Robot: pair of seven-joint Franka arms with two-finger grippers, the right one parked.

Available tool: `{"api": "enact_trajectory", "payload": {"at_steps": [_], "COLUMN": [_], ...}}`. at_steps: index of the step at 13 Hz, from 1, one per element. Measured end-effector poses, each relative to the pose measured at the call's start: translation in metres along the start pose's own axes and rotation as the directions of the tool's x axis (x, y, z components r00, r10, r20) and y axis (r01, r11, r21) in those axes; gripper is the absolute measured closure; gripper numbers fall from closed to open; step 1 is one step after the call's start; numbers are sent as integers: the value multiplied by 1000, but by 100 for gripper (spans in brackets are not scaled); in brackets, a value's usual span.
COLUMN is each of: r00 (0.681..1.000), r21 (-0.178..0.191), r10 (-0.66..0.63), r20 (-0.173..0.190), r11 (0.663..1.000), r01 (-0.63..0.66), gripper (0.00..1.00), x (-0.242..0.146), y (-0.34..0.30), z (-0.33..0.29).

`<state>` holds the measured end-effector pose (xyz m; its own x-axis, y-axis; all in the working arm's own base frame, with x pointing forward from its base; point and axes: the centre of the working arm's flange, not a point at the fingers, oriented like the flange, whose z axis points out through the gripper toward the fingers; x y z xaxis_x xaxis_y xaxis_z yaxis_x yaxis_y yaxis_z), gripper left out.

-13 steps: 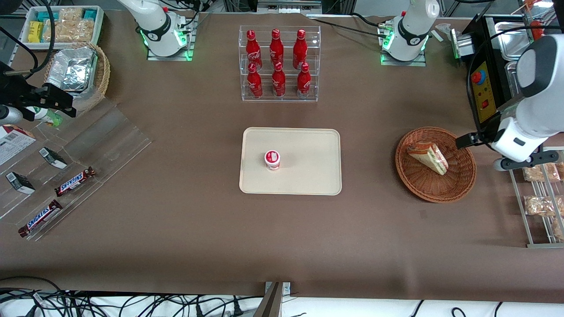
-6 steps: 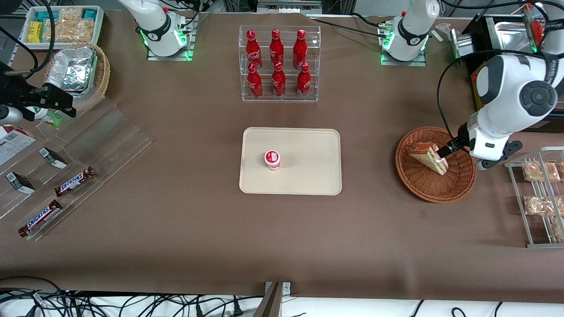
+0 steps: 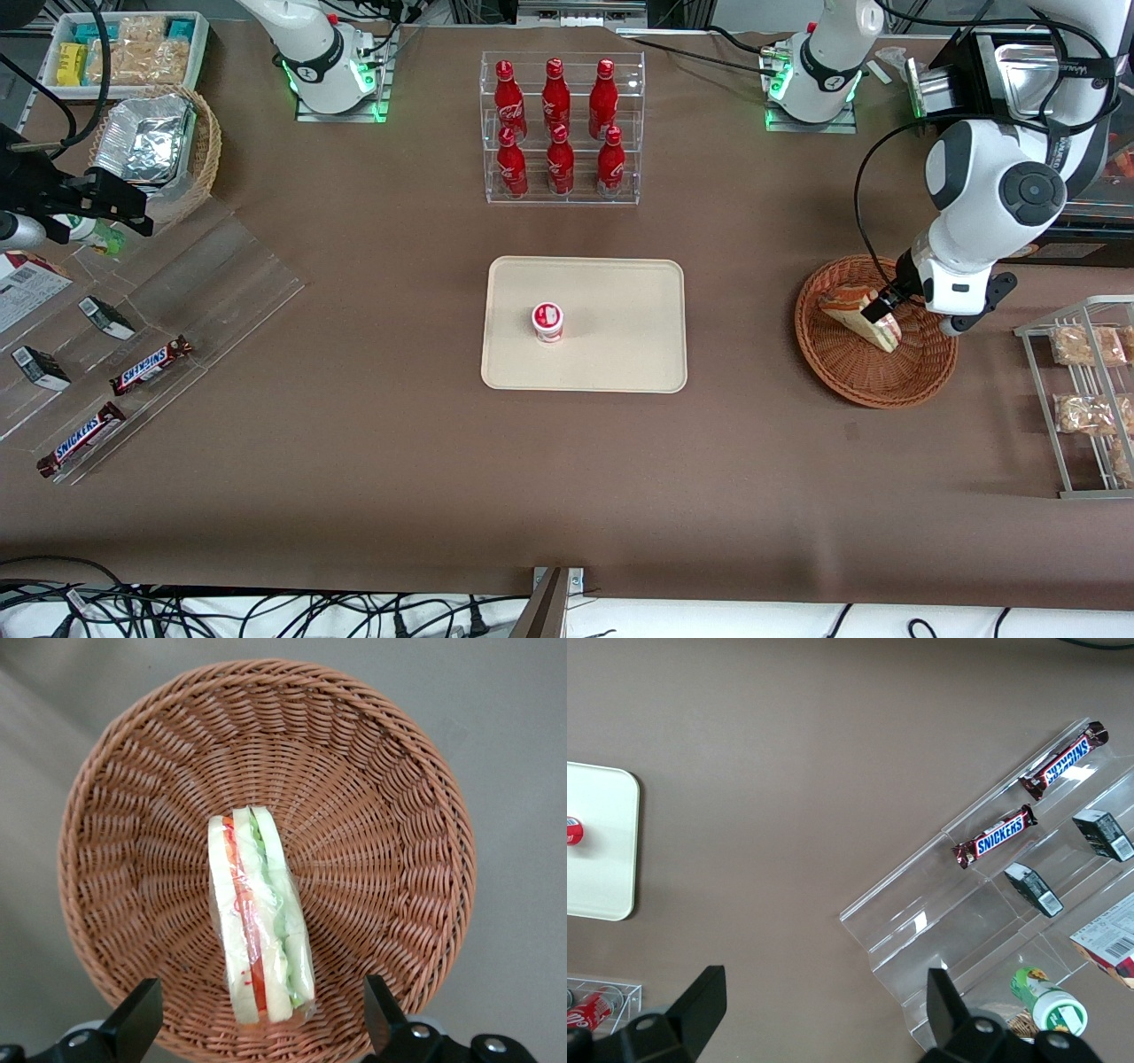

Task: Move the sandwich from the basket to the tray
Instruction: 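Lower the open left gripper and close it on the sandwich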

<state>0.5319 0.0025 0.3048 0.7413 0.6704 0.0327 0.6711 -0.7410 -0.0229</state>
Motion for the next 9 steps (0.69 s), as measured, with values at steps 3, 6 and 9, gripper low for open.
{"api": "enact_trajectory", "payload": {"at_steps": [3, 6, 9], "r00": [998, 995, 990], "r21": [-21, -28, 30], "r10": [-58, -95, -126], "r20": [-10, -13, -71], "r11": [998, 995, 991], "r01": [57, 94, 128], "gripper": [0, 0, 0], "x": [-11, -13, -20], "y": [-7, -7, -6], "z": [24, 39, 59]}}
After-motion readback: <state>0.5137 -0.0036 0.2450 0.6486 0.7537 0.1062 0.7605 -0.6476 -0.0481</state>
